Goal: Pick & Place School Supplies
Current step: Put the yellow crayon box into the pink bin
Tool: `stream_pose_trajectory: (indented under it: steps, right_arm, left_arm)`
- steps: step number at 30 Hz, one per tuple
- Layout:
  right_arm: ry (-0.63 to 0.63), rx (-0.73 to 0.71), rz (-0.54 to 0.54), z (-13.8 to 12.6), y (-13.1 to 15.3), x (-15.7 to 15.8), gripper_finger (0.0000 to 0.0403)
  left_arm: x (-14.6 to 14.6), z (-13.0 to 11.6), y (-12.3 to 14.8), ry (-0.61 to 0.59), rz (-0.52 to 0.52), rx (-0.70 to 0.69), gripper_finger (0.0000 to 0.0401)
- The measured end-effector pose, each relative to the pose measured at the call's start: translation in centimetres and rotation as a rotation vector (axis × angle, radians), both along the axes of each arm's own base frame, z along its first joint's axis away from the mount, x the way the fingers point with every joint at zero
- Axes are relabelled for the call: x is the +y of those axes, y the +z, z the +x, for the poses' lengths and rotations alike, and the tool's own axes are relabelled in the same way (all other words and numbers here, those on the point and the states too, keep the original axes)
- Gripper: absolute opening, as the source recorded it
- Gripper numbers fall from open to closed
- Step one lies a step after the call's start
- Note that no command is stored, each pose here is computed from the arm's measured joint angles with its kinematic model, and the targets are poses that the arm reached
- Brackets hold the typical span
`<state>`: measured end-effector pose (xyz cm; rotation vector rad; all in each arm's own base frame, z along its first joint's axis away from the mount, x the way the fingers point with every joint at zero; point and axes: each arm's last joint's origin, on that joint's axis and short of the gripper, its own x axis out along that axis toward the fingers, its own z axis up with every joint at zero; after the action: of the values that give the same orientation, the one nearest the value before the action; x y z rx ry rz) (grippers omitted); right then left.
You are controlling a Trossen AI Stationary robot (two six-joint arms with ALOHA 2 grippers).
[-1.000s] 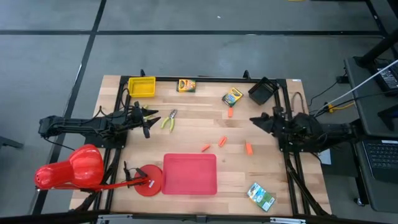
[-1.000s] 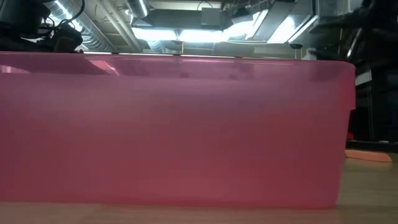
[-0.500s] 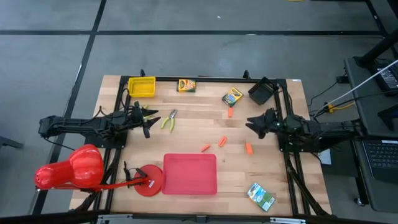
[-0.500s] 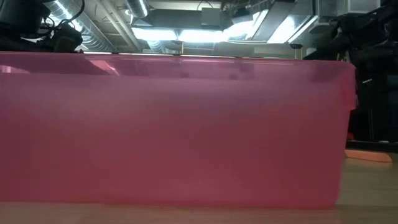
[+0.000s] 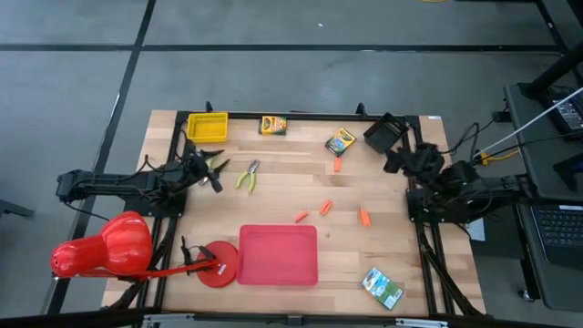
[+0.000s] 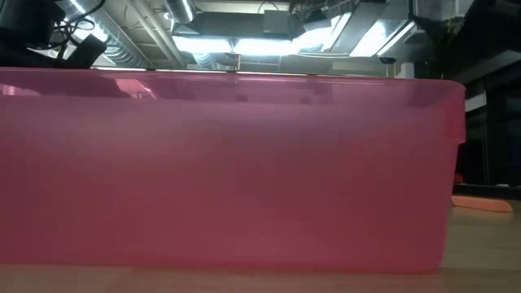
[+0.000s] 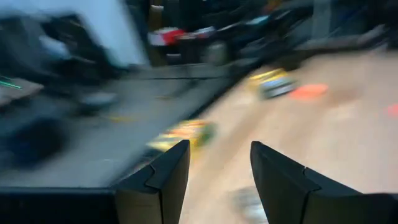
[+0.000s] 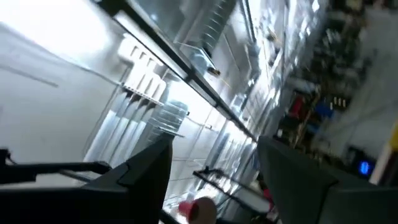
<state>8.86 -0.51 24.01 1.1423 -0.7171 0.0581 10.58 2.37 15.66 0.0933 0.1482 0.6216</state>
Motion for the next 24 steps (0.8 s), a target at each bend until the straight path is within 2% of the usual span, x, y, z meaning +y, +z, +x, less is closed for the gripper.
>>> stream_pose_trajectory:
  steps: [3,4,8,10,11,13,15,19,22,24]
  right_arm:
    - [-0.082,0.027,-0.118,-0.1,1.6,0.1,0.0242]
    - [-0.094,0.028,-0.147,0.0,2.2,0.1,0.0242]
    - [-0.092,0.016,-0.191,0.2,4.4,0.3,0.0242]
    - [-0.102,0.013,-0.211,0.4,5.4,0.3,0.0242]
    - [-0.11,0.021,-0.224,0.5,5.9,0.3,0.0242]
    - [-0.1,0.063,-0.267,0.9,6.8,0.4,0.0242]
    - [-0.04,0.154,-0.312,1.6,7.5,0.6,0.0242]
    - [0.194,0.413,-0.284,3.2,8.5,1.2,0.0242]
    - [0.357,0.566,-0.259,3.9,9.1,1.6,0.0242]
    - [0.425,0.643,-0.241,4.3,9.3,1.8,0.0242]
  left_arm:
    - [-0.5,0.3,0.3,-0.158,-0.267,-0.178,0.0169]
    - [-0.5,0.4,0.4,-0.175,-0.327,-0.229,0.0169]
    - [-0.5,0.4,1.5,-0.17,-0.552,-0.482,0.0169]
    - [-0.5,0.3,2.2,-0.17,-0.714,-0.645,0.0169]
    - [-0.4,0.3,2.3,-0.15,-0.76,-0.703,0.0169]
    - [-0.4,0.2,2.9,-0.164,-0.791,-0.787,0.0169]
    - [-0.5,0.0,3.7,-0.238,-0.776,-0.843,0.0169]
    - [-0.8,-0.3,4.9,-0.378,-0.776,-0.932,0.0169]
    - [-1.1,-0.4,5.9,-0.501,-0.781,-0.928,0.0169]
    - [-1.3,-0.2,6.2,-0.569,-0.799,-0.878,0.0169]
